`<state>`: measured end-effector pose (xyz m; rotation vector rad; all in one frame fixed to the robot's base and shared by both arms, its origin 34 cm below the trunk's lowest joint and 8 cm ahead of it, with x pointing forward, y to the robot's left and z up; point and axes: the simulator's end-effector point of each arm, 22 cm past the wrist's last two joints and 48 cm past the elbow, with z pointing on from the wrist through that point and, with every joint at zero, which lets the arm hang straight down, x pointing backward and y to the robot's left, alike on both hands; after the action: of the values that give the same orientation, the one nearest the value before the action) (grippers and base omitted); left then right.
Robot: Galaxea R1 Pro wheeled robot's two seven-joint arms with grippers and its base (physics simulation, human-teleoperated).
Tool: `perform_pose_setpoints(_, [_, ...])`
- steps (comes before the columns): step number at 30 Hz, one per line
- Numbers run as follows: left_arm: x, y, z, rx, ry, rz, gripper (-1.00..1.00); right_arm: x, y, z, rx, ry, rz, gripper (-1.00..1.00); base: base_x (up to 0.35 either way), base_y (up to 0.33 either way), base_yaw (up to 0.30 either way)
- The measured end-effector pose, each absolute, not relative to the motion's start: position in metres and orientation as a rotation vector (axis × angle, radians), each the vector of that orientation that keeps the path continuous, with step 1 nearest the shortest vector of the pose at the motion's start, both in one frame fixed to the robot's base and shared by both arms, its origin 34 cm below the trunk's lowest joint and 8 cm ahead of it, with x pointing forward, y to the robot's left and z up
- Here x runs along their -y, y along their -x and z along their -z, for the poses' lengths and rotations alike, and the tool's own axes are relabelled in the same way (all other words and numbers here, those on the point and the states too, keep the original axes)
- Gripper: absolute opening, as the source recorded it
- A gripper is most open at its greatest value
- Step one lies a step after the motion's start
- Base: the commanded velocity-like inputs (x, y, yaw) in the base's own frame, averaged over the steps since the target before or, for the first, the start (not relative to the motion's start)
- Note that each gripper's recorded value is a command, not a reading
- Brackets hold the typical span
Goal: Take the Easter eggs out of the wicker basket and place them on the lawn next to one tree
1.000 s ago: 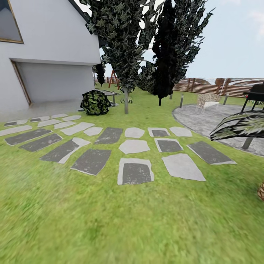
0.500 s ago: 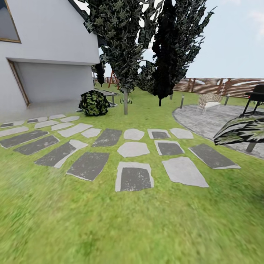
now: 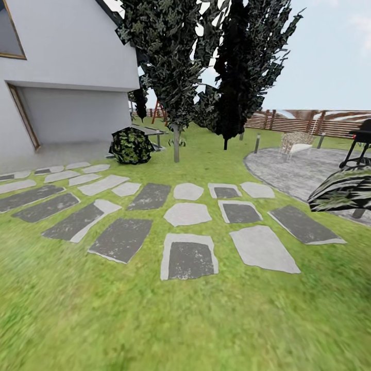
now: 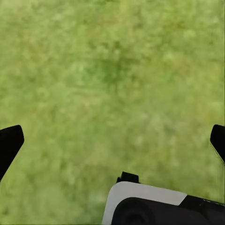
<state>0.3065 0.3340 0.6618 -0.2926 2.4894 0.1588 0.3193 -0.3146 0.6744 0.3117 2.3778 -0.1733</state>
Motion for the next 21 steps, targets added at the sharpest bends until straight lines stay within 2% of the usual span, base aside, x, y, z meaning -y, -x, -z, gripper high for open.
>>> perform_pose_setpoints(21, [-0.3340,-0.3065,-0.6618,-2.489,0.292,-0.159,1.00,0.3145,-0.3191,-0.6743,-2.378,-0.312,0.173,1.00,0.328,0.000,0.000])
